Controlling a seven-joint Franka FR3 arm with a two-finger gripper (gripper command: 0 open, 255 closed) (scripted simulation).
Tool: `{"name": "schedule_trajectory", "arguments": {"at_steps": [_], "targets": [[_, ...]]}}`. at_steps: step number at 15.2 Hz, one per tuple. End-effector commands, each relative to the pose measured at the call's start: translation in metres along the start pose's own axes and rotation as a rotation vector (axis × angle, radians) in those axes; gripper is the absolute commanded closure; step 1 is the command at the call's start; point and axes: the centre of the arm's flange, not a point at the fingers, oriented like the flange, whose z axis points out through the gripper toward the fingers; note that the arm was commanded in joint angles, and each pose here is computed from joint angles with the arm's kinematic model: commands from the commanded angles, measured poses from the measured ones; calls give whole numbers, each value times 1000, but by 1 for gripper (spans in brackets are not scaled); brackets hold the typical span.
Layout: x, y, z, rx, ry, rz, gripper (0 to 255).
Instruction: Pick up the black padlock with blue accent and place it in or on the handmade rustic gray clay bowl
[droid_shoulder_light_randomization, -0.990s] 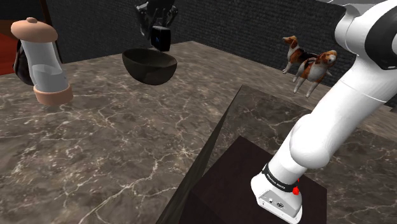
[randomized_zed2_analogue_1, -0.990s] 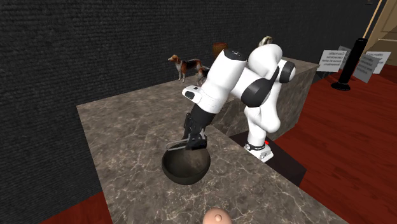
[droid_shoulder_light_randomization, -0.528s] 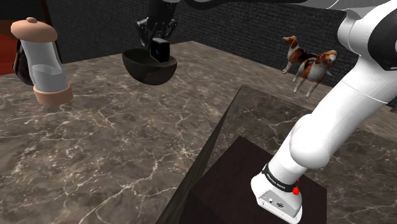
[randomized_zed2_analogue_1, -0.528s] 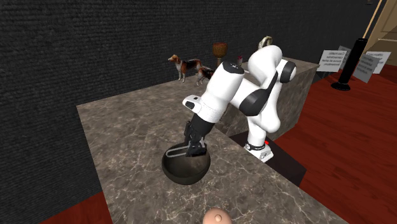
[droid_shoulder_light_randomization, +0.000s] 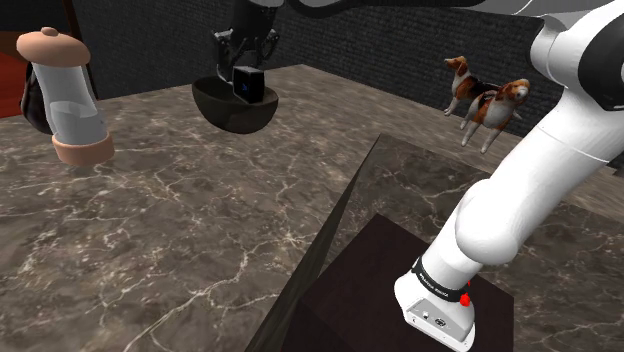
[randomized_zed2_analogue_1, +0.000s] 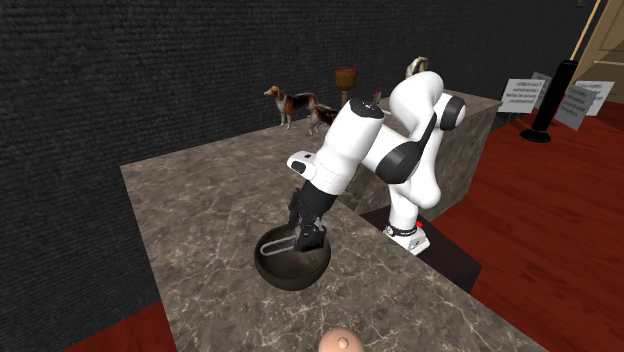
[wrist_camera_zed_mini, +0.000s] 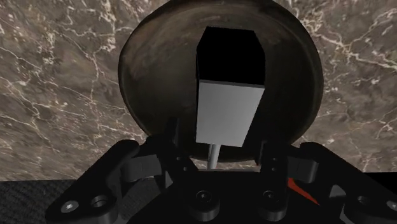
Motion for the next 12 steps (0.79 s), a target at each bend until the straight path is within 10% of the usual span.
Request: {"name": "schedule_trajectory", "arguments": {"at_steps": [1,12], "targets": [[0,0,0,0,0,0,0],[0,0,-50,0,0,0,0]]}}
